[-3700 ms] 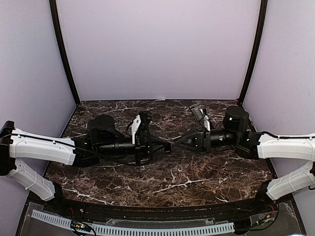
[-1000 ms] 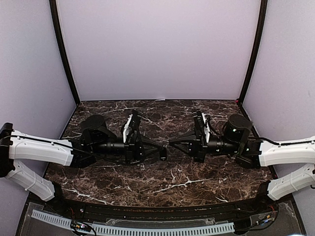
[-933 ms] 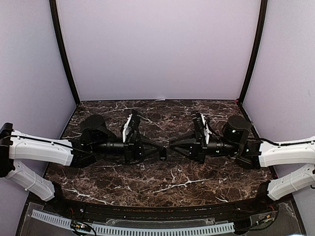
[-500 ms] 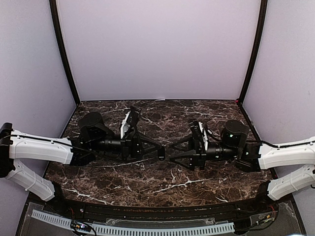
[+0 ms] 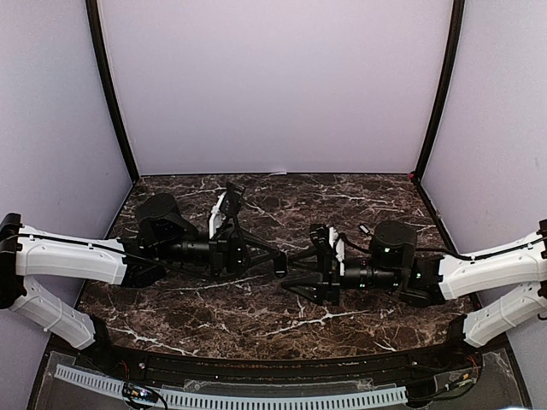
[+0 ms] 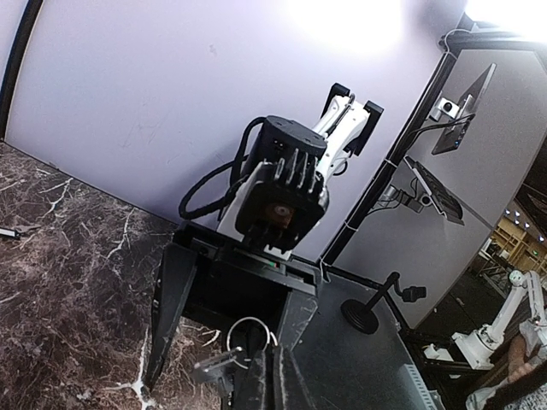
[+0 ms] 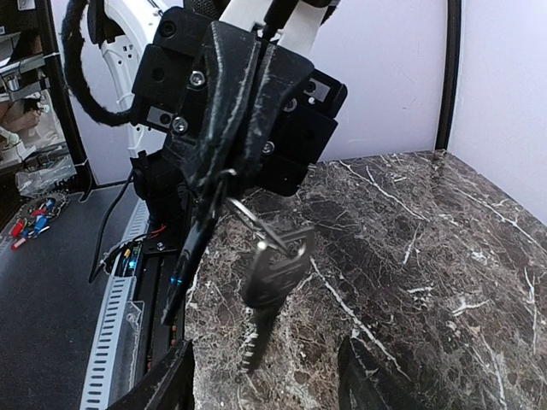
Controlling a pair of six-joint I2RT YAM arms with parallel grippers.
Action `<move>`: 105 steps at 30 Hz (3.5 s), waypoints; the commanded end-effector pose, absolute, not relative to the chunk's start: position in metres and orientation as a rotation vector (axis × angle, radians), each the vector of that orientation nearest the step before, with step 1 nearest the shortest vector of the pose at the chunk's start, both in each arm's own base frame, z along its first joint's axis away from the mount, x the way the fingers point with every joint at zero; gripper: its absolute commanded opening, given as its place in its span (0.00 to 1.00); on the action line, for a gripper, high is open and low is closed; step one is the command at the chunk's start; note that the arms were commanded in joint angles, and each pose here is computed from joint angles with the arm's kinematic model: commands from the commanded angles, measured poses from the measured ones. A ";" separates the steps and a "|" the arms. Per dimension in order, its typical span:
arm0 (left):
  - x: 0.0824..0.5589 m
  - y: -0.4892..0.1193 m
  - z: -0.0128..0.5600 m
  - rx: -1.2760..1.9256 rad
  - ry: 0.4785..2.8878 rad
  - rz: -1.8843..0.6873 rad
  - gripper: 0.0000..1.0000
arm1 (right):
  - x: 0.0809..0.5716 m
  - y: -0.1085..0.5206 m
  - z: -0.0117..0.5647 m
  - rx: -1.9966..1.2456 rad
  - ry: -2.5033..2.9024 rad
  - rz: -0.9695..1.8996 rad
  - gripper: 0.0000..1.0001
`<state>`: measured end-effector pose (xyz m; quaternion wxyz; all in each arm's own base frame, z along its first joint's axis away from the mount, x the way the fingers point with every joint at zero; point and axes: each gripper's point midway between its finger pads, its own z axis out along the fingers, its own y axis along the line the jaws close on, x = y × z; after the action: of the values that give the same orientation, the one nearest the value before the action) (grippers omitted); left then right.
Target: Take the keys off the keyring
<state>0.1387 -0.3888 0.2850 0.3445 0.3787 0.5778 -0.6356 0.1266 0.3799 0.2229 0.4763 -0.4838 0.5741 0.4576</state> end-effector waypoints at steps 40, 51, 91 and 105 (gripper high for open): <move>0.149 -0.378 0.275 0.911 1.496 -1.575 0.53 | 0.167 0.382 0.266 -0.911 1.419 0.837 0.00; 0.204 -0.367 0.283 0.757 1.662 -1.153 0.64 | 0.184 0.382 0.252 -0.905 1.512 0.716 0.00; 0.240 -0.386 0.269 0.701 1.693 -0.781 0.42 | 0.218 0.392 0.217 -0.883 1.764 0.483 0.00; 0.232 -0.388 0.265 0.699 1.714 -0.843 0.06 | 0.221 0.389 0.216 -0.865 1.768 0.469 0.00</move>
<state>0.2362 -0.3842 0.2521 0.5227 0.2982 0.7273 -0.3300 0.2163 0.3844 0.1995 0.5116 -0.3810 0.7470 0.1872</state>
